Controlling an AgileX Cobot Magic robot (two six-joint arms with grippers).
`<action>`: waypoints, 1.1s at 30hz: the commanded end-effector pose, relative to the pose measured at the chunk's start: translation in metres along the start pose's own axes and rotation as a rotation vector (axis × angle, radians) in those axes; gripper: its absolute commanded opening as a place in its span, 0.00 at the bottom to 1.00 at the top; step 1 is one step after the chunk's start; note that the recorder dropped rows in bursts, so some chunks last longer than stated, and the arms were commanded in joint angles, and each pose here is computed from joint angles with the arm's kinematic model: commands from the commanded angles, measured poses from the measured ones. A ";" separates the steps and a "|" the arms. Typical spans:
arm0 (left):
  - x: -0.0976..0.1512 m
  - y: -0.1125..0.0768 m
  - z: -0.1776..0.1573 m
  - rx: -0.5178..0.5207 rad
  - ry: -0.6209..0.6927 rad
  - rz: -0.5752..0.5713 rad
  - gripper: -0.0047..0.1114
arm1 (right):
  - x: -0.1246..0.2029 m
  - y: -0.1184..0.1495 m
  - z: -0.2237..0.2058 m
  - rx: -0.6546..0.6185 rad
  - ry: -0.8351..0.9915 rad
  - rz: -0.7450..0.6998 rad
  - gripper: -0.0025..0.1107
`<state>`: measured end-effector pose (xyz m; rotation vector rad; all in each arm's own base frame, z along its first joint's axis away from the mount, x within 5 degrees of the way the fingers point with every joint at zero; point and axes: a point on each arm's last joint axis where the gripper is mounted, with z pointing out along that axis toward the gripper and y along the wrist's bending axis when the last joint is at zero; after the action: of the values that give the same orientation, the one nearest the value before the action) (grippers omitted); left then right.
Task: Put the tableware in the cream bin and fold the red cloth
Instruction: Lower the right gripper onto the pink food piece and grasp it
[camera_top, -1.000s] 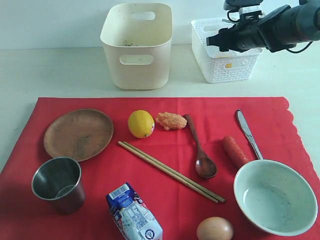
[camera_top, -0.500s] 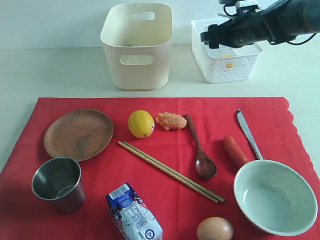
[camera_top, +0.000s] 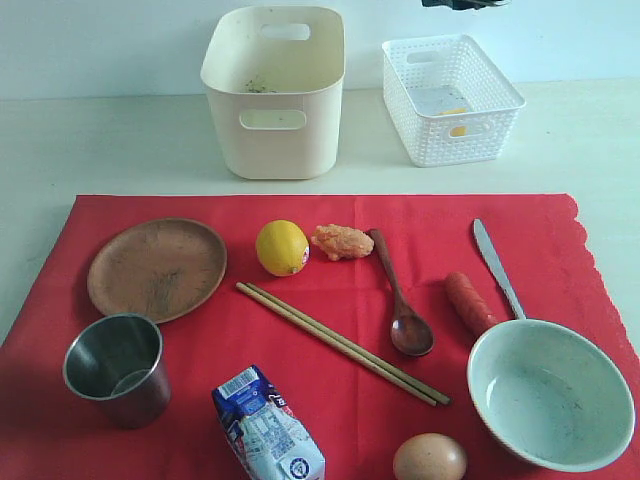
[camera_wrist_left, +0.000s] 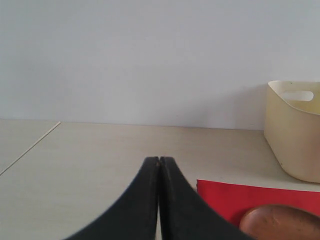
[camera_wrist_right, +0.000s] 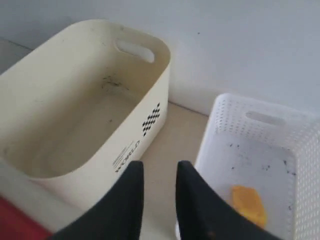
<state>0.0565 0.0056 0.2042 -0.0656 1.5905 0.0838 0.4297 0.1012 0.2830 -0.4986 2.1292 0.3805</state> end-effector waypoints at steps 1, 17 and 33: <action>0.000 0.000 0.000 -0.002 -0.007 0.004 0.06 | 0.002 0.013 -0.019 -0.082 0.133 0.010 0.16; 0.000 0.000 0.000 -0.003 -0.005 0.004 0.06 | 0.041 0.102 0.003 -0.376 0.360 -0.233 0.15; 0.000 0.000 0.000 -0.003 -0.005 0.004 0.06 | 0.094 0.137 0.052 -0.320 0.595 -0.476 0.53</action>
<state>0.0565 0.0056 0.2042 -0.0656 1.5905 0.0838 0.3522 0.2173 0.2002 -1.3964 2.4054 0.3342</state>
